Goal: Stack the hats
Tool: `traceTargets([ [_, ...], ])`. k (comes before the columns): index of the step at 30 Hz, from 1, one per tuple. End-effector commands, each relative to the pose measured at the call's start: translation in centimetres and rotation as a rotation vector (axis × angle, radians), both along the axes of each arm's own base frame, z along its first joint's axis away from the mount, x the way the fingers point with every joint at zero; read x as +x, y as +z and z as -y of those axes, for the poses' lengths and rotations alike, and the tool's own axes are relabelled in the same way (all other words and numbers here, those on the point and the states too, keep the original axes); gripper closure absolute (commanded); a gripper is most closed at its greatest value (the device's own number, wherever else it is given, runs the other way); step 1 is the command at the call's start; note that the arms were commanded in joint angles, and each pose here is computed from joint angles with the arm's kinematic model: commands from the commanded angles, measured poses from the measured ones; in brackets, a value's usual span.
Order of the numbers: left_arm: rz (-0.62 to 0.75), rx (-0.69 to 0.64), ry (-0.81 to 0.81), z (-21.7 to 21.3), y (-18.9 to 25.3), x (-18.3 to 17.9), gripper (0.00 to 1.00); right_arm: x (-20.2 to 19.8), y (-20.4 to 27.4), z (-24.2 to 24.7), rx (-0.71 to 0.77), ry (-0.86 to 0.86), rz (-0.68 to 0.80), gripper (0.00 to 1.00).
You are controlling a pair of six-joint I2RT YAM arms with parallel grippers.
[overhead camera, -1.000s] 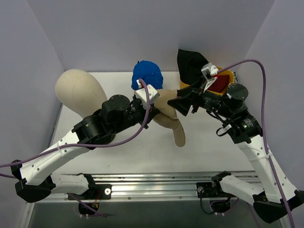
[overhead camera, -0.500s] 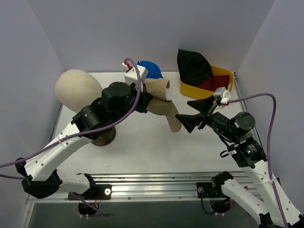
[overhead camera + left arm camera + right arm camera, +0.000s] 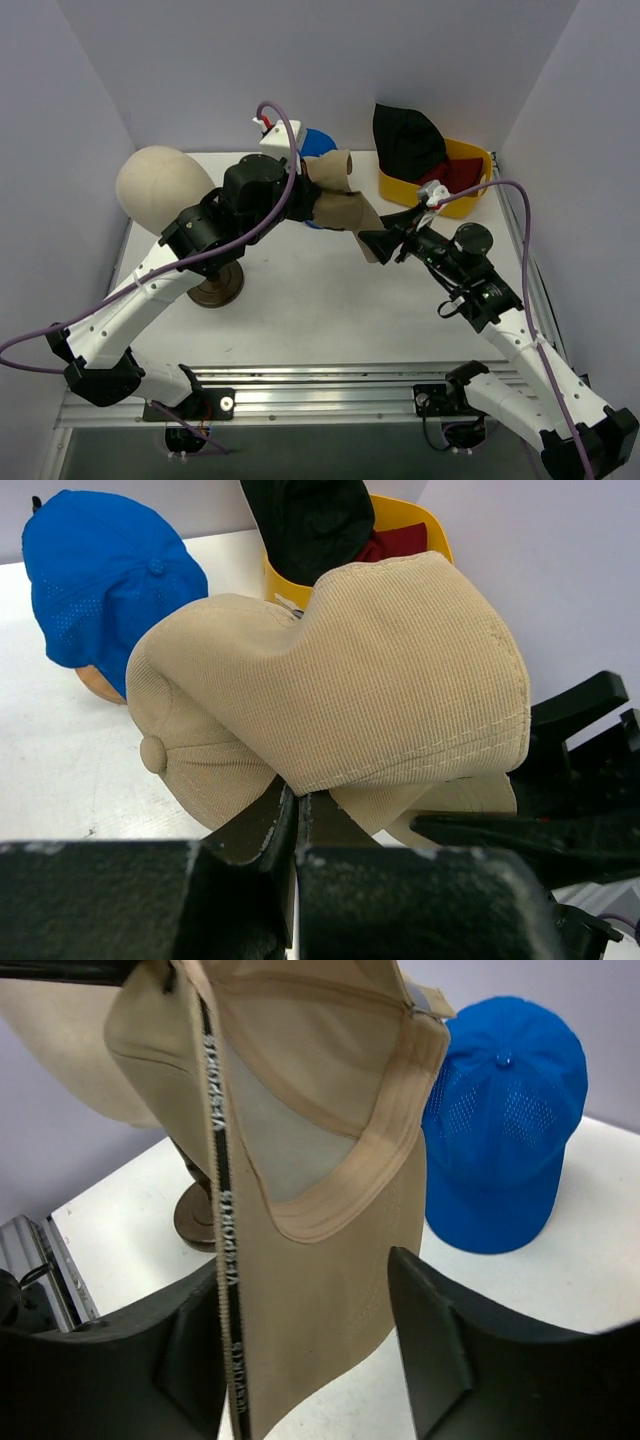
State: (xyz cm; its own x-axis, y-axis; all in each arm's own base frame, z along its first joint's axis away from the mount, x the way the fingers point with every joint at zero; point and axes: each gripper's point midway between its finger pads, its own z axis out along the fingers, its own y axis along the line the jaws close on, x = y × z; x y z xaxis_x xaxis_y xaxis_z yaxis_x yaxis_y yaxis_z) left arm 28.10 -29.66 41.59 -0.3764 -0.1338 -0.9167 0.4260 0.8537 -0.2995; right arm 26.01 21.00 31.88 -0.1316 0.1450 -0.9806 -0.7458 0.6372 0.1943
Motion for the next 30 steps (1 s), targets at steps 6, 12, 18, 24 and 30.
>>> traceTargets([
  [6, 0.005, -0.061, 0.036, -1.1, 1.8, 1.1, 0.98, 1.0, 3.9, -0.3, 0.099, -0.021, 0.115, 0.93],
  [12, 0.024, -0.053, -0.006, -3.4, 6.0, 2.5, 0.61, 3.5, 4.3, -2.6, 0.156, 0.019, -0.134, 1.00],
  [18, 0.077, -0.029, 0.032, -6.3, 9.6, 2.0, 0.06, 6.0, 9.0, -4.7, 0.230, 0.109, -0.212, 1.00],
  [24, 0.119, -0.061, 0.026, -7.7, 9.7, -0.2, 0.06, 9.1, 15.1, -5.3, 0.428, 0.267, -0.214, 1.00],
  [30, 0.157, -0.085, 0.092, -9.7, 7.0, -0.5, 0.06, 11.9, 16.3, -7.3, 0.584, 0.432, -0.309, 1.00],
])
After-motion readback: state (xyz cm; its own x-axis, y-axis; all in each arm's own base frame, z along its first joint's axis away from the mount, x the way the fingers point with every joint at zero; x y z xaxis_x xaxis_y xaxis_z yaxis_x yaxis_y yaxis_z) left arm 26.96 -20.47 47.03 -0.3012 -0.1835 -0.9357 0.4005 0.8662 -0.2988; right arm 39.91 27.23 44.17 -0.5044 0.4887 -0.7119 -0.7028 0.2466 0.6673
